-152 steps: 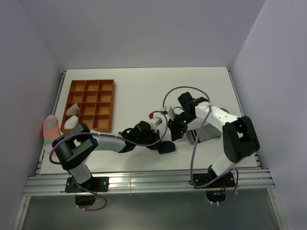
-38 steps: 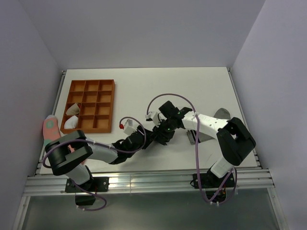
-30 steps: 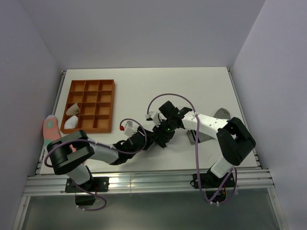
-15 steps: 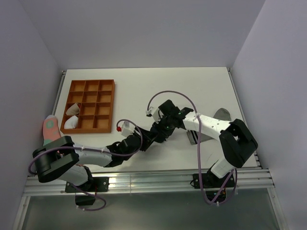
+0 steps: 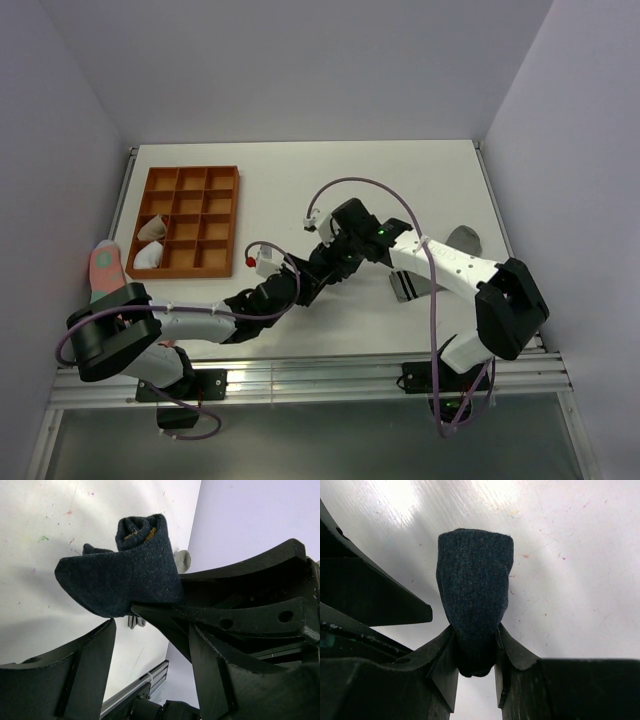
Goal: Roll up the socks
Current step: Pick up the sock at the center of the board.
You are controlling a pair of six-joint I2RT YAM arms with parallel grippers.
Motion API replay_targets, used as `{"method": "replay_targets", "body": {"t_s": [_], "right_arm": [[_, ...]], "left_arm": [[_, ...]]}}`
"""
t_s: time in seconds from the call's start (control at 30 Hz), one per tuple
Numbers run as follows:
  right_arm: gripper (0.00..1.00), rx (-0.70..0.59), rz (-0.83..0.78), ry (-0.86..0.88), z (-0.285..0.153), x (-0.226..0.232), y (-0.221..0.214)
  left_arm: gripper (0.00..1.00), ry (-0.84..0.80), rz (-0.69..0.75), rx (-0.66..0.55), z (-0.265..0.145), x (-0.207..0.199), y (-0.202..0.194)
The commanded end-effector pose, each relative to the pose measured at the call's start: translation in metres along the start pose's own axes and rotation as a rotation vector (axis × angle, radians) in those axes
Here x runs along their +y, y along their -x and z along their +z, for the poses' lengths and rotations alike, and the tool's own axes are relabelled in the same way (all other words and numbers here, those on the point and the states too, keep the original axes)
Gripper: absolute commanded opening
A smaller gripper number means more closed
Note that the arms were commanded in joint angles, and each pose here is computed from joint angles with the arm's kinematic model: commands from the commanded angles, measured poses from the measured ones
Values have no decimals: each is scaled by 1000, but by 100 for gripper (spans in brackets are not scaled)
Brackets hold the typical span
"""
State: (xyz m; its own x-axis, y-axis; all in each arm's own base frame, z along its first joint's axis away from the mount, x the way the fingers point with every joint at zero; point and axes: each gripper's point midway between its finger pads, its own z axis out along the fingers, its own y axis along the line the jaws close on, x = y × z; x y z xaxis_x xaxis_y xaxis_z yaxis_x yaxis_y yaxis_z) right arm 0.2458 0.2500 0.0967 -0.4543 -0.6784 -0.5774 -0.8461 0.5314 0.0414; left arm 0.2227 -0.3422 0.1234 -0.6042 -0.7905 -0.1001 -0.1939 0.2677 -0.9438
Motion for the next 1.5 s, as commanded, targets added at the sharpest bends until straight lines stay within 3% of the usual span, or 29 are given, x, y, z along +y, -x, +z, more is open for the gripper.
{"method": "replay_targets", "body": {"t_s": [0.0,0.47,0.93,1.47], "right_arm": [[15,-105,-11,74,-26,21,34],[16,-150,-37,148,-54,42,39],[15,-165,-30,66,-59,29,41],[13,-191,-22,-112,-55,-1,48]], "left_arm": [[65,-20,-14,-62,8,-16,14],[63,-53,-23,-108,7,-22,36],[64,-97,4,-149,-9,-35,51],[64,-160,-29,-81,-20,-52,41]]}}
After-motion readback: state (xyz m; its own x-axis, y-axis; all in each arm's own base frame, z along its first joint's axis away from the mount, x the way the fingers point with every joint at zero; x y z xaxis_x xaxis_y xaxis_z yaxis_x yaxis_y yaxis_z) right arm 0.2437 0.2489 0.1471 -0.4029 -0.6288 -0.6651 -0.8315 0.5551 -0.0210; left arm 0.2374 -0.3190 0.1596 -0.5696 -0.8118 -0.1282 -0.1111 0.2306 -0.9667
